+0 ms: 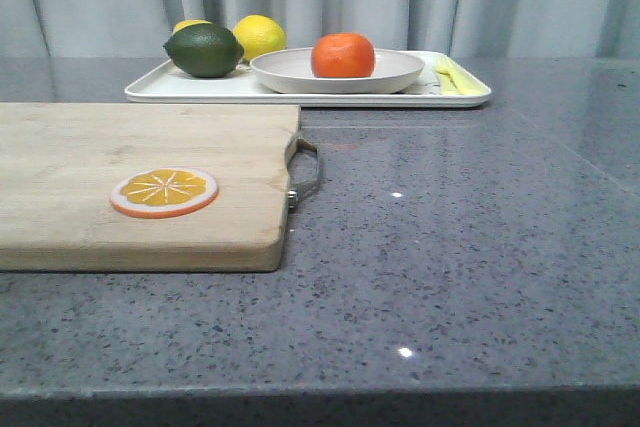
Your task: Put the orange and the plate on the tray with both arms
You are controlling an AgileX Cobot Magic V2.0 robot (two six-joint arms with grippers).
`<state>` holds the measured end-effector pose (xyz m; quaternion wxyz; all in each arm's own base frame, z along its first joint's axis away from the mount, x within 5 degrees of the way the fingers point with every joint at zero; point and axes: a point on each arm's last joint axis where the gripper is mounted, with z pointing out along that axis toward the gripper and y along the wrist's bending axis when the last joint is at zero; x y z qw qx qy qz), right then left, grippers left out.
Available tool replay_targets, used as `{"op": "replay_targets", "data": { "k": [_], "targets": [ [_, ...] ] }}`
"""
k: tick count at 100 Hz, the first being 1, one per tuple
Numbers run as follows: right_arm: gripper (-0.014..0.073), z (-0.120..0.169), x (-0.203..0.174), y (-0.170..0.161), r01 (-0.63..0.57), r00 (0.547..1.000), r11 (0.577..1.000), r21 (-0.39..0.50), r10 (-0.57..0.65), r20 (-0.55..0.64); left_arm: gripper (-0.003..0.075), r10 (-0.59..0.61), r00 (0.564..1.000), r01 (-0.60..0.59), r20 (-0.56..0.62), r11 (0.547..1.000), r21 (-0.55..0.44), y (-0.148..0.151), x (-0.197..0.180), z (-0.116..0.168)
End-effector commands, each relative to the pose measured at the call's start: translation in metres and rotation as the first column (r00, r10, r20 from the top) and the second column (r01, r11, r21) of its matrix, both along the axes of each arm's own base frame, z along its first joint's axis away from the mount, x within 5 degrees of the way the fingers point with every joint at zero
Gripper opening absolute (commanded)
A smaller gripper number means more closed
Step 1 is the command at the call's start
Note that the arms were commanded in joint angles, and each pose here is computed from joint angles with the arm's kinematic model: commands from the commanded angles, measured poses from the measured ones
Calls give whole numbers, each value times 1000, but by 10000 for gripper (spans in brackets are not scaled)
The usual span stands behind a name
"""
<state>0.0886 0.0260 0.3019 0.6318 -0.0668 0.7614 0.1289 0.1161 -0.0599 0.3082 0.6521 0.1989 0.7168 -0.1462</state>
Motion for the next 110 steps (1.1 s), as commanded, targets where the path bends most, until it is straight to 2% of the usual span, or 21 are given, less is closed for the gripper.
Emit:
{"op": "replay_targets", "data": {
  "k": [1, 15, 22, 32, 44, 53, 70, 74, 110],
  "targets": [
    [363, 15, -4, -5, 40, 991, 999, 17, -42, 124, 588, 36, 999, -34, 41, 999, -41, 3, 1, 13],
    [339, 17, -8, -5, 43, 988, 999, 22, -46, 147, 583, 36, 999, -34, 41, 999, -41, 3, 1, 13],
    [338, 17, -8, -5, 42, 988, 999, 22, -45, 146, 554, 36, 999, -34, 41, 999, -41, 3, 1, 13],
    [338, 17, -8, -5, 43, 988, 999, 22, -46, 146, 468, 36, 999, -34, 41, 999, -41, 3, 1, 13],
    [319, 18, -8, -5, 44, 988, 999, 23, -47, 149, 309, 36, 999, -34, 41, 999, -41, 3, 1, 13],
    [231, 18, -8, -5, 44, 988, 999, 23, -47, 150, 196, 36, 999, -34, 41, 999, -41, 3, 1, 13],
    [-27, 18, -8, -5, 44, 988, 999, 23, -47, 150, -21, 36, 999, -34, 41, 999, -41, 3, 1, 13],
    [-73, 18, -8, -5, 44, 988, 999, 23, -47, 150, -19, 36, 999, -34, 41, 999, -41, 3, 1, 13],
    [-66, 17, -8, -5, 42, 988, 999, 22, -45, 145, -19, 36, 999, -34, 41, 999, -41, 3, 1, 13]
  ]
}}
